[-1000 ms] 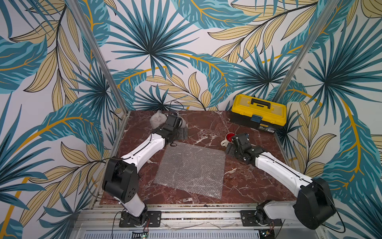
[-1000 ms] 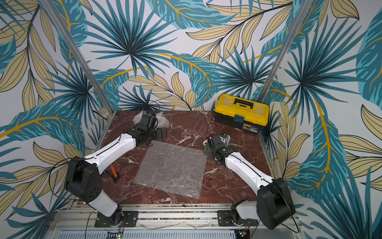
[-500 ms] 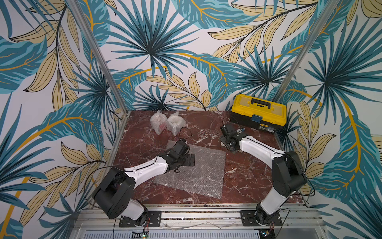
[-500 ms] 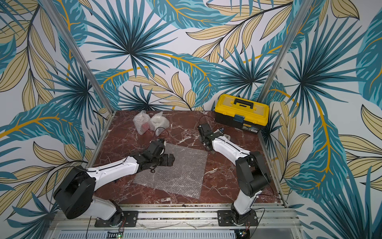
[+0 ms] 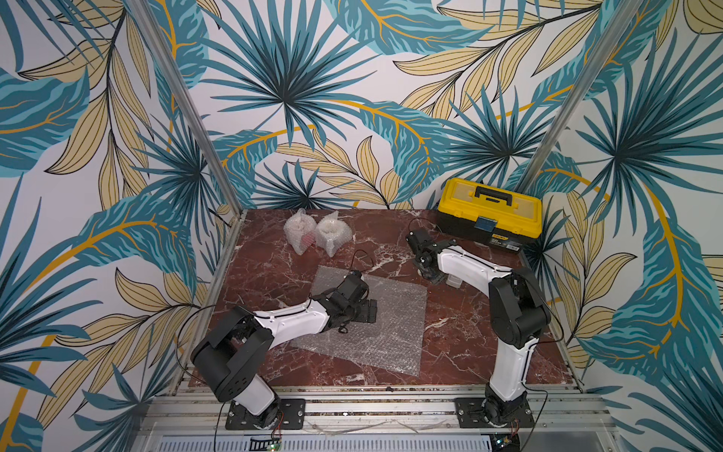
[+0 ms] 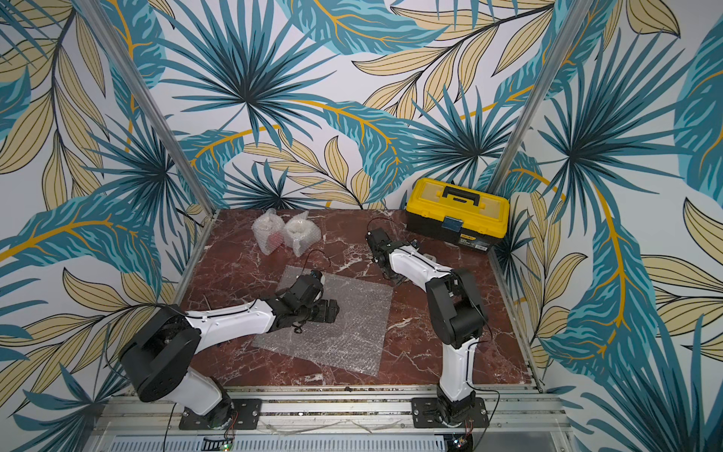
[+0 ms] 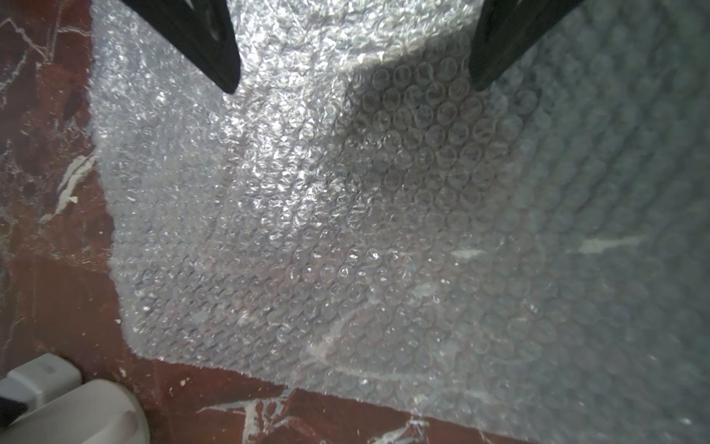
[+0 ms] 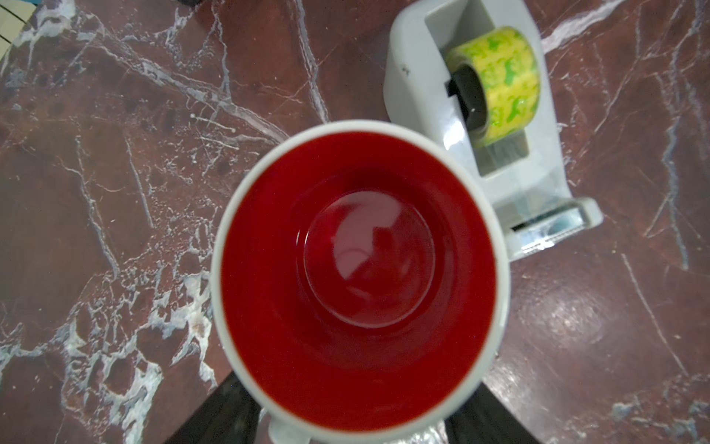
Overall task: Wrap mugs in bubble wrap
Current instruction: Adjust the bubble wrap at the center of the board.
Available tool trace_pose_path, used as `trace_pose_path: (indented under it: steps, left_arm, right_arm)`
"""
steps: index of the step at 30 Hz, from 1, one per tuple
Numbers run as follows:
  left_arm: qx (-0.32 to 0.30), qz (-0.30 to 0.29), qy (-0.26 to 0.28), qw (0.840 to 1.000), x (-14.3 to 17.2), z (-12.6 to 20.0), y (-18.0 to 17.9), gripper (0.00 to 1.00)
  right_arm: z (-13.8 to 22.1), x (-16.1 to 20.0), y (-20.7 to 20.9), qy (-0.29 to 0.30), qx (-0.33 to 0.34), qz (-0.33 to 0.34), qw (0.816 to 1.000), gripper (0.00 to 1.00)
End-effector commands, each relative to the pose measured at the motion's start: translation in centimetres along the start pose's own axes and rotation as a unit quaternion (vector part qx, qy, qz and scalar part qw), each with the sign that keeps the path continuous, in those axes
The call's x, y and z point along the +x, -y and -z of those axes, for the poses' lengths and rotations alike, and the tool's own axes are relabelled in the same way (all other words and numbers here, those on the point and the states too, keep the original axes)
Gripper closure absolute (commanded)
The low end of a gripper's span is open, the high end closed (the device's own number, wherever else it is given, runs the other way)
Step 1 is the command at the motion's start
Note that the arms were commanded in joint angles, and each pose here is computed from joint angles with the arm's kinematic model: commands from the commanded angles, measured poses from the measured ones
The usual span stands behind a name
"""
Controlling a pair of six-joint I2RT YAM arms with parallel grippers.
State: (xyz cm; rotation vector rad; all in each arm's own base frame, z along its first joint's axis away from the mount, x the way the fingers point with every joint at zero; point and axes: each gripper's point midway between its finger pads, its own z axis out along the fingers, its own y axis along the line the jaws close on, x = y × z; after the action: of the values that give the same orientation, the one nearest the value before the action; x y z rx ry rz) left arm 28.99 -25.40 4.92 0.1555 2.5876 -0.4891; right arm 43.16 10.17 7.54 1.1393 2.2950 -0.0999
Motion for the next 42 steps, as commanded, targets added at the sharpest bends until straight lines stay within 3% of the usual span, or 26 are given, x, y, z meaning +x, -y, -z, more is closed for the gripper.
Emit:
trace_pose_path:
  steps: [1, 12, 22, 31, 42]
  left_arm:
    - [-0.002, 0.016, 0.016, 1.000, -1.1, -0.4, 0.4, 0.06]
    - [-0.034, 0.057, 0.012, 0.998, -0.7, -2.0, -0.4, 0.06]
    - [-0.068, 0.145, 0.021, 0.987, -0.2, -2.9, -1.5, 0.00]
    - [-0.181, 0.230, 0.040, 0.955, -0.4, -1.4, -5.0, 0.00]
    - [-0.156, 0.290, 0.053, 0.943, -2.9, -2.4, -3.0, 0.00]
  right_arm:
    - [-0.7, 0.2, 0.9, 0.003, 0.031, 0.022, 0.999, 0.34]
    - [-0.3, 0.2, 0.8, -0.003, 0.019, 0.043, 0.999, 0.65]
    - [1.6, 0.2, 0.7, -0.014, -0.035, 0.076, 0.996, 0.99]
    - [5.7, -0.1, 1.0, -0.017, -0.115, 0.140, 0.983, 1.00]
    - [9.9, 1.0, 3.0, -0.018, -0.168, 0.186, 0.968, 1.00]
